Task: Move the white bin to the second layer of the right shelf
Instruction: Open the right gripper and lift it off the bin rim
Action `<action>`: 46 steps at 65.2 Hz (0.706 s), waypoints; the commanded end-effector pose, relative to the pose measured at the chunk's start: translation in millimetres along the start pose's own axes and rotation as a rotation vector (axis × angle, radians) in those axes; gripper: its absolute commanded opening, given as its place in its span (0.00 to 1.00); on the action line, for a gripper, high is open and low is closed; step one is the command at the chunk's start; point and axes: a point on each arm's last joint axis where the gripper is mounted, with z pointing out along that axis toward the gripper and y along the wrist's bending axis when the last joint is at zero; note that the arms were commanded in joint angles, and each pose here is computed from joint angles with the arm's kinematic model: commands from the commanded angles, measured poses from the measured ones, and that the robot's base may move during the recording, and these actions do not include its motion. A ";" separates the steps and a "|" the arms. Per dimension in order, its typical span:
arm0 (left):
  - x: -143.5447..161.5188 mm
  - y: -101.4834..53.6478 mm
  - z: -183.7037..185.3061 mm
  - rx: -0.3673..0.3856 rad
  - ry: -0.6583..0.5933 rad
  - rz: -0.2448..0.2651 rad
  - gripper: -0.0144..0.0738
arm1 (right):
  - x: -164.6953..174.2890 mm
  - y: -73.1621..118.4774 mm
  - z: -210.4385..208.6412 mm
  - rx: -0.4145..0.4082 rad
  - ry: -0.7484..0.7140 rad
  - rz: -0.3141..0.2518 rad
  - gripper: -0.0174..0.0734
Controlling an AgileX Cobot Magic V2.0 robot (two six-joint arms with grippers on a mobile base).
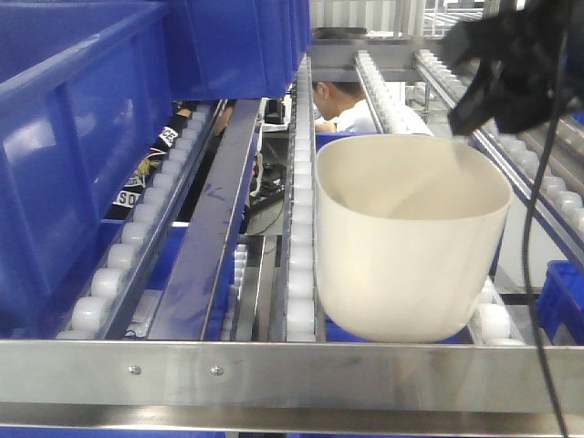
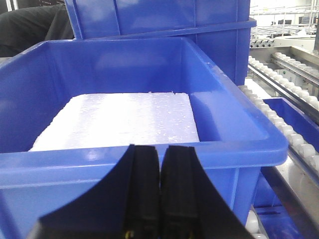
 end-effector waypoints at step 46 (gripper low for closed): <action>2.6 0.4 -0.5 -0.006 -0.067 -0.013 0.26 | 21.6 -33.9 -157.9 0.126 -0.647 0.074 0.22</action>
